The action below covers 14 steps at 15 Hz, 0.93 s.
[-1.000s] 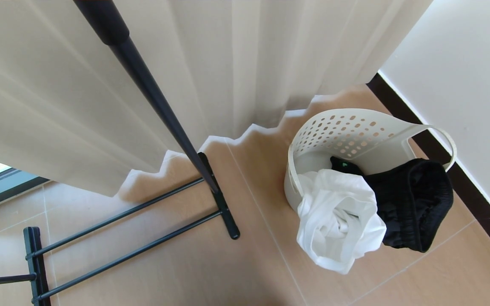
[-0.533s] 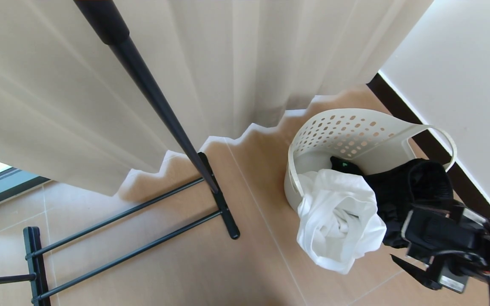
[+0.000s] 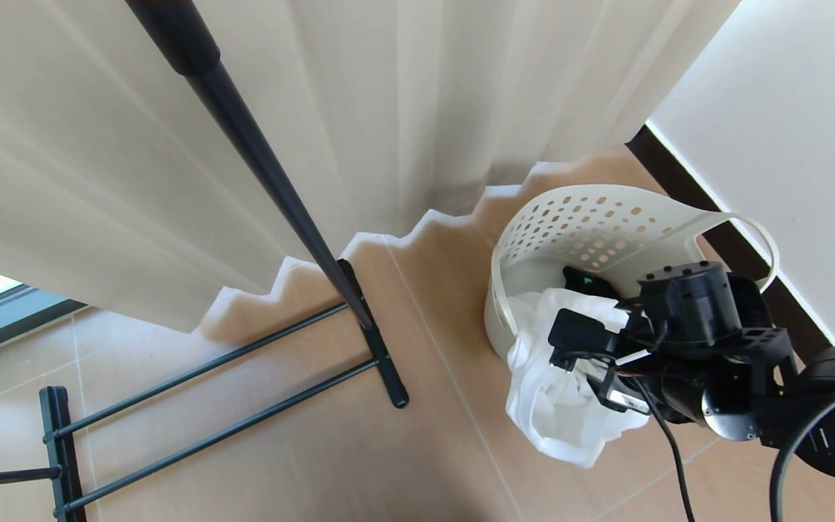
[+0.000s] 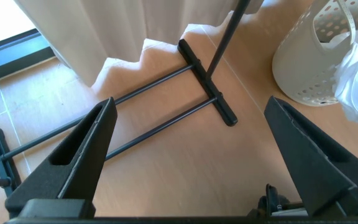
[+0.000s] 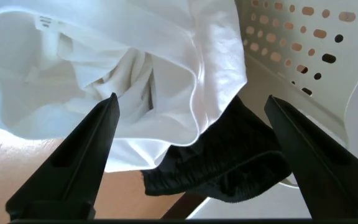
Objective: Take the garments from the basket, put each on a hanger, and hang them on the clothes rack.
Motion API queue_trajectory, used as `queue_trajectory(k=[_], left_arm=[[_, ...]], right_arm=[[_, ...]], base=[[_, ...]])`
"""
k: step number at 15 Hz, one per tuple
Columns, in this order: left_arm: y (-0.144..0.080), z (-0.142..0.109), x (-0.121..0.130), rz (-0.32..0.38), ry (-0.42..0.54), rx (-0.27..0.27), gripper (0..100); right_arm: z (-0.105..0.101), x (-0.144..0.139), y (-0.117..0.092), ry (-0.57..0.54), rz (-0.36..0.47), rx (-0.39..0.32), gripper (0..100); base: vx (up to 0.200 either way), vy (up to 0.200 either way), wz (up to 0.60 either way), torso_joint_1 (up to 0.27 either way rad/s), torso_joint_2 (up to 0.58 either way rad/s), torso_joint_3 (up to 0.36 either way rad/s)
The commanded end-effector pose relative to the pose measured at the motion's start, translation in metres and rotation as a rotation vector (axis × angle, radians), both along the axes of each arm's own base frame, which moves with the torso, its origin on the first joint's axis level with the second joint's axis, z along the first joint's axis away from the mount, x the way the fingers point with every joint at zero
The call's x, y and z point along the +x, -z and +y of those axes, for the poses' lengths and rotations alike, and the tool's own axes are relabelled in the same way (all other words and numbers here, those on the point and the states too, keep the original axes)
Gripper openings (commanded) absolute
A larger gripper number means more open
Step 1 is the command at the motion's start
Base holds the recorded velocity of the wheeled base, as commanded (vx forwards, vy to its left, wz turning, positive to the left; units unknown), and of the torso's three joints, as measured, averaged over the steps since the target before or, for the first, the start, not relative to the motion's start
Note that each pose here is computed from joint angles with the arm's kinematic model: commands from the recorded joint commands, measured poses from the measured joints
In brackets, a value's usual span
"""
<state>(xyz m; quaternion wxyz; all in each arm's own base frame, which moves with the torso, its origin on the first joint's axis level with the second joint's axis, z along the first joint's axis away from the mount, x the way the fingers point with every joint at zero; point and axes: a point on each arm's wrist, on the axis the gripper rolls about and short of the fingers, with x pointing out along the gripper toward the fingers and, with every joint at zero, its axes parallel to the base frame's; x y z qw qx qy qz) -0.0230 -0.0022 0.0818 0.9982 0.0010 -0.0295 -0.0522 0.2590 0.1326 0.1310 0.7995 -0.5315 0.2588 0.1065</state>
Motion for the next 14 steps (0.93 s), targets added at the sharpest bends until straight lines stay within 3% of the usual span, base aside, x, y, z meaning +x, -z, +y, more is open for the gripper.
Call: queue_trajectory(k=[1,6,13,14], left_arm=[[0.000,0.000,0.000,-0.001,0.001,-0.001,100],[0.000,0.000,0.000,-0.001,0.000,-0.001,100],[0.000,0.000,0.000,-0.001,0.000,-0.001,100],[0.000,0.000,0.000,-0.001,0.000,-0.001,100]], right_arm=[[0.002,0.014,0.016,0.031,0.033,-0.032,100],[0.007,0.042,0.023,0.062,-0.020,-0.007,100],[0.010,0.056,0.016,0.090,-0.109,0.031,100],[0.010,0.057,0.016,0.091,-0.113,0.035,0]], base=[[0.000,0.000,0.00,0.000,0.00,0.000],[0.000,0.000,0.00,0.000,0.00,0.000],[0.000,0.000,0.00,0.000,0.00,0.000],[0.000,0.000,0.00,0.000,0.00,0.000]])
